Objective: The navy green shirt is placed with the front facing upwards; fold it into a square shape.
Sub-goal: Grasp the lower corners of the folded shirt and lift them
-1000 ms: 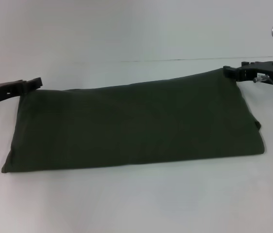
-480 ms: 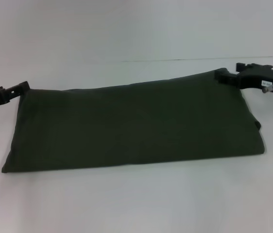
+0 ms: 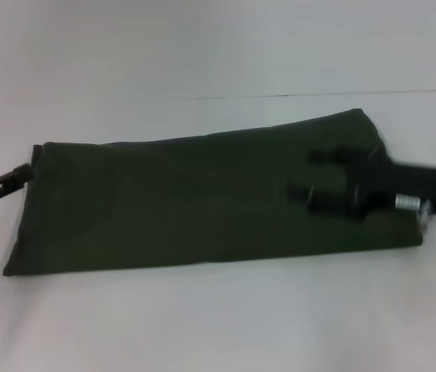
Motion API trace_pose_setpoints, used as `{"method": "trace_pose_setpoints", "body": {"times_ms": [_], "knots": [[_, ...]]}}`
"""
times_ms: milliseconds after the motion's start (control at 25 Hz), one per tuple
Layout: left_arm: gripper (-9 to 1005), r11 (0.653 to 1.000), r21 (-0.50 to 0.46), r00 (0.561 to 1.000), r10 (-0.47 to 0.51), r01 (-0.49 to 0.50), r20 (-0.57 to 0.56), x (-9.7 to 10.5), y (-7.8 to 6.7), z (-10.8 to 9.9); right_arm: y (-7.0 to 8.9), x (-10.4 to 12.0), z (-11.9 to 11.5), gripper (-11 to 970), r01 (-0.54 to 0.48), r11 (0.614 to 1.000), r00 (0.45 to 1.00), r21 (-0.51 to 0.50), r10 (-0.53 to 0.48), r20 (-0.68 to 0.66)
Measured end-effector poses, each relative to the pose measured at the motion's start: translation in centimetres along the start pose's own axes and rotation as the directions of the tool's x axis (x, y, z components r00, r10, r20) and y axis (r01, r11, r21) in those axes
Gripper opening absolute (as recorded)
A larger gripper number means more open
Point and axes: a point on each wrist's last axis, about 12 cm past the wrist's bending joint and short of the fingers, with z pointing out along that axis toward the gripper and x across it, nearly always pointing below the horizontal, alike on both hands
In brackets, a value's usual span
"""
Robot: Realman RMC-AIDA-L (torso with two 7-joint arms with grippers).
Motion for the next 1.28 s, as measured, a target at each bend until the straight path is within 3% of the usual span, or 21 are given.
{"method": "trace_pose_setpoints", "body": {"times_ms": [120,280,680,1280], "knots": [[900,1.000,-0.010,0.999,-0.003,0.003,-0.047,0.5,0.0,-0.2,2.2,0.6,0.0,809,0.070,0.984,0.997,-0.163,-0.072,-0.009],[894,0.999,-0.030,0.988,-0.030,0.025,-0.154,0.9,0.1,-0.4,3.6,1.2,-0.1,809,0.079,0.964,0.994,-0.255,-0.096,-0.052],[877,0.989,-0.104,0.924,-0.135,0.105,-0.358,1.3,0.4,-2.2,3.6,1.5,0.2,802,0.071,0.965,0.993,-0.253,-0.093,-0.078],[853,0.988,-0.117,0.913,-0.143,0.105,-0.382,2.0,0.4,-1.4,3.1,0.9,0.8,794,0.068,0.970,0.992,-0.234,-0.092,-0.090]]}}
